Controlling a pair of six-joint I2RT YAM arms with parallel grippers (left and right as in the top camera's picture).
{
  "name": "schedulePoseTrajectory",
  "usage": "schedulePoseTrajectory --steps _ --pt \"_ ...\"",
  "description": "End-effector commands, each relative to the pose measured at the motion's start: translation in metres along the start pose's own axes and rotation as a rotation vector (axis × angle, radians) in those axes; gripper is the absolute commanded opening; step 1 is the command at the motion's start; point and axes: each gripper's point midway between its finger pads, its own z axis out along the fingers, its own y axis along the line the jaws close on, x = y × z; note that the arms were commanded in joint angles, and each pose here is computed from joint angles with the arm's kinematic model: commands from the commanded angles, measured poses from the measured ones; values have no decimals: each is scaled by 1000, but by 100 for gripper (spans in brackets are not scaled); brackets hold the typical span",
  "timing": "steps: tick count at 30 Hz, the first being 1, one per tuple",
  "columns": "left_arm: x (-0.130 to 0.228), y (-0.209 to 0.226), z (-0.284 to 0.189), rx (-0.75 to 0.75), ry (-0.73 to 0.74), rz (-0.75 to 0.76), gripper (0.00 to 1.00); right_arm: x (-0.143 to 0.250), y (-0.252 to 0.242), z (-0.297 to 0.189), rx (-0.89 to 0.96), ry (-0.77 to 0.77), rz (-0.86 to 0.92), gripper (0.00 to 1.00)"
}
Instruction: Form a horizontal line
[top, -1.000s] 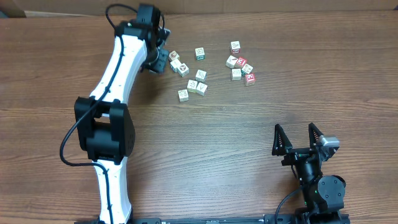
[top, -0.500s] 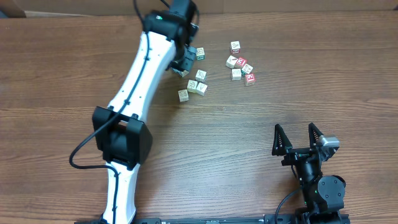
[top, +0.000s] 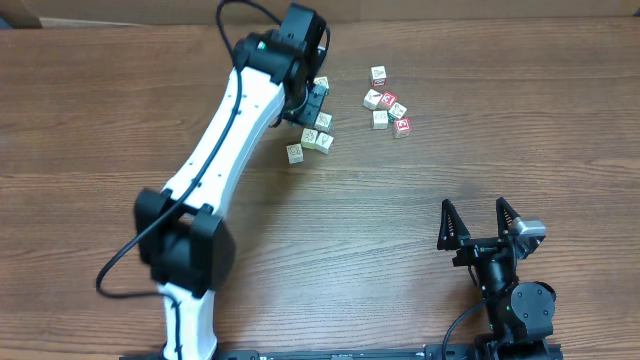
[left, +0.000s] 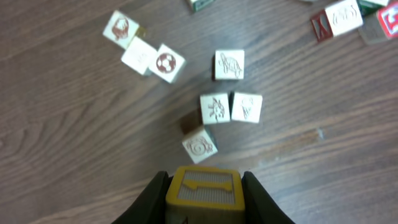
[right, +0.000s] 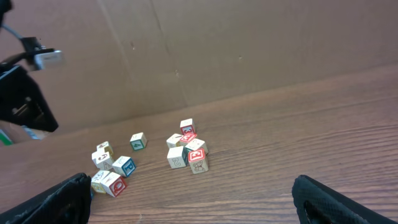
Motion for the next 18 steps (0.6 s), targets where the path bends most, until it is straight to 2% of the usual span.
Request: schedulePoseTrajectory --steps 1,9,13,18 --pt "21 -9 -8 10 -1 -27 4 3 0 1 -6 2 -3 100" --pt "65 -59 39 22 61 -12 6 3 0 1 -6 2 -3 100" --pt "74 -75 54 -36 29 -107 10 3 0 1 -6 2 -3 100" --pt "73 -70 69 -79 12 -207 9 3 0 1 -6 2 -3 100"
